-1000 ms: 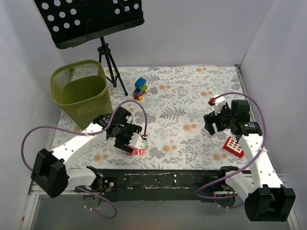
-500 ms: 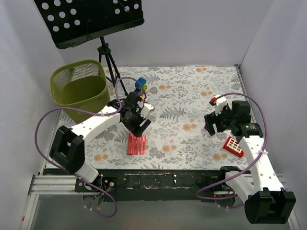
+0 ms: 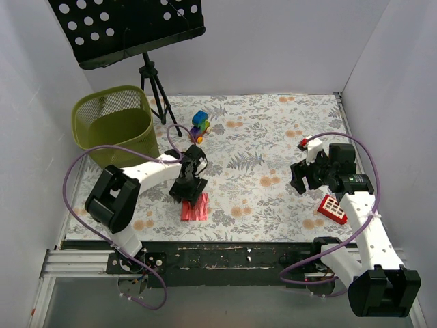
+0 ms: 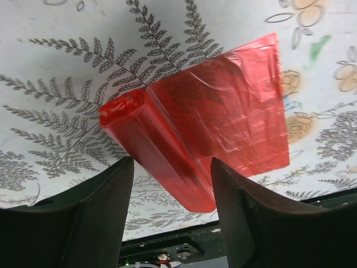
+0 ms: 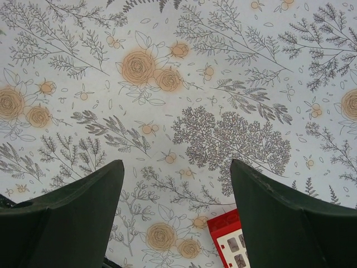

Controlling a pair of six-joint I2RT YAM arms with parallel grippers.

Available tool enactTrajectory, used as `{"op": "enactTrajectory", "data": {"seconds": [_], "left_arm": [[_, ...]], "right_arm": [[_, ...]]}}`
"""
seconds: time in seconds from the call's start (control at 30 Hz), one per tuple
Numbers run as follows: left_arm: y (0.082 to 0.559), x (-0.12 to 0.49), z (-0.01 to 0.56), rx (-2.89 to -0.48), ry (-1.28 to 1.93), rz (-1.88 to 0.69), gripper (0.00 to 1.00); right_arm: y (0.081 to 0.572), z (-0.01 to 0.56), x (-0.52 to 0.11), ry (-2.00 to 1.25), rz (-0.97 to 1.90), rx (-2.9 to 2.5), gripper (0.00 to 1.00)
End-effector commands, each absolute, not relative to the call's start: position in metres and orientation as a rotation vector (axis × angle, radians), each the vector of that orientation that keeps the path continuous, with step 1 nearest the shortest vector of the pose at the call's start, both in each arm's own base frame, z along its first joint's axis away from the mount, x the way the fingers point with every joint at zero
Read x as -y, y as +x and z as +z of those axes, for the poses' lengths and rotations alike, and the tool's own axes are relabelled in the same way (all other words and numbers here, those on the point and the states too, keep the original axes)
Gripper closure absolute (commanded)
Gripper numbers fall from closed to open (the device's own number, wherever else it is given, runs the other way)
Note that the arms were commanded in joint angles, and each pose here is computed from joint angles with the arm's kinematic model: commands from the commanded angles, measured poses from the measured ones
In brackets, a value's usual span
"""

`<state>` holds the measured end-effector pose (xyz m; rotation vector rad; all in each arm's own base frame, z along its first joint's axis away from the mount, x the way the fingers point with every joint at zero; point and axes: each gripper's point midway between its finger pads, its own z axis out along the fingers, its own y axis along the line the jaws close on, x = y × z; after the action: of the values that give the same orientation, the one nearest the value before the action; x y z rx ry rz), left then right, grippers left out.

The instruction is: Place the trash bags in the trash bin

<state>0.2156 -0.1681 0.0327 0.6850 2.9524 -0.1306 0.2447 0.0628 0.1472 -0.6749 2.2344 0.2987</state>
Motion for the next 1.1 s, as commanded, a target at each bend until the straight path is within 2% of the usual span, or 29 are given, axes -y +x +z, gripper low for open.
{"op": "enactTrajectory", "data": {"seconds": [0.0,0.07,0.1,0.2,0.23,0.4,0.53,0.63,0.73,0.9,0.97,1.07], "left_arm": [[0.212,0.164,0.016,-3.007,0.625,-0.097,0.48],[0.210,0.164,0.010,-3.029,0.632,-0.109,0.55],[0.210,0.164,0.009,-3.030,0.647,-0.114,0.62],[0.215,0.176,0.013,-3.012,0.691,-0.193,0.96],[0.220,0.185,0.020,-2.988,0.711,-0.266,1.00],[0.254,0.250,0.087,-2.666,0.835,-0.680,1.00],[0.278,0.288,0.158,-2.300,0.928,-0.864,1.00],[0.282,0.300,0.197,-2.125,0.959,-0.923,1.00],[0.281,0.306,0.224,-2.018,1.004,-0.955,1.00],[0.282,0.302,0.233,-1.905,1.098,-0.891,1.00],[0.286,0.300,0.230,-1.822,1.156,-0.805,1.00],[0.294,0.300,0.223,-1.565,1.286,-0.612,1.00]], "right_arm": [[0.254,0.171,-0.070,-0.665,0.319,-2.170,0.15],[0.255,0.173,-0.070,-0.664,0.315,-2.165,0.15],[0.255,0.172,-0.070,-0.665,0.318,-2.163,0.15],[0.253,0.172,-0.075,-0.686,0.346,-2.150,0.15],[0.251,0.173,-0.080,-0.710,0.374,-2.132,0.15],[0.236,0.191,-0.121,-0.894,0.615,-1.902,0.14],[0.235,0.199,-0.148,-0.908,0.815,-1.824,0.12],[0.239,0.205,-0.164,-0.911,0.940,-1.811,0.12],[0.247,0.212,-0.175,-0.932,0.991,-1.770,0.11],[0.261,0.221,-0.187,-0.996,0.992,-1.702,0.09],[0.267,0.222,-0.189,-1.024,0.977,-1.698,0.10],[0.275,0.219,-0.183,-1.037,0.895,-1.711,0.11]]}}
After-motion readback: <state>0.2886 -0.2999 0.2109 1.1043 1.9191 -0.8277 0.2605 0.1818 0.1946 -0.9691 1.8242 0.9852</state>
